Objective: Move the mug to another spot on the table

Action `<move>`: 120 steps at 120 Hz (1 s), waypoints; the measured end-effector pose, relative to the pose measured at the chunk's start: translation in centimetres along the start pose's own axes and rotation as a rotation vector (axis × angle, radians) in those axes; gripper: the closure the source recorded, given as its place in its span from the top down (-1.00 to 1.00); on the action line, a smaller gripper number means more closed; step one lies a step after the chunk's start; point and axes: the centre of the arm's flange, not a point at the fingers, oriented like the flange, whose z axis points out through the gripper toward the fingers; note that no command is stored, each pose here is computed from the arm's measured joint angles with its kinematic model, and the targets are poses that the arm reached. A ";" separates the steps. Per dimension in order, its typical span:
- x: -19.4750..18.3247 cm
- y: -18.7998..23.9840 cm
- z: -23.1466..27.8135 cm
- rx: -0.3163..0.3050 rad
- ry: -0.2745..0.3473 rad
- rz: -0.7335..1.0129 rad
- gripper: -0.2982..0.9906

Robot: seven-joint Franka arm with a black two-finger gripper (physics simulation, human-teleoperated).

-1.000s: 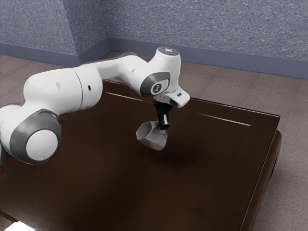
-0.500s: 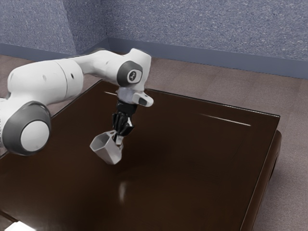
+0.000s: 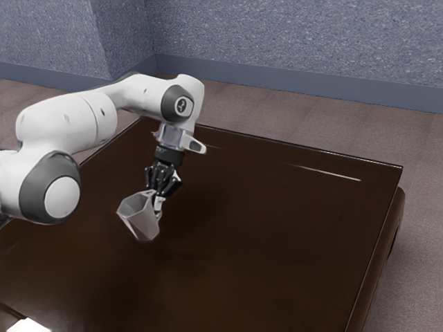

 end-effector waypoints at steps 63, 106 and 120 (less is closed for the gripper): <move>-0.5 -5.7 0.8 -0.059 -0.001 -0.142 -0.60; -0.1 -9.0 2.1 -0.092 0.001 -0.193 -0.59; 0.5 -8.8 2.4 -0.094 0.007 -0.189 -0.59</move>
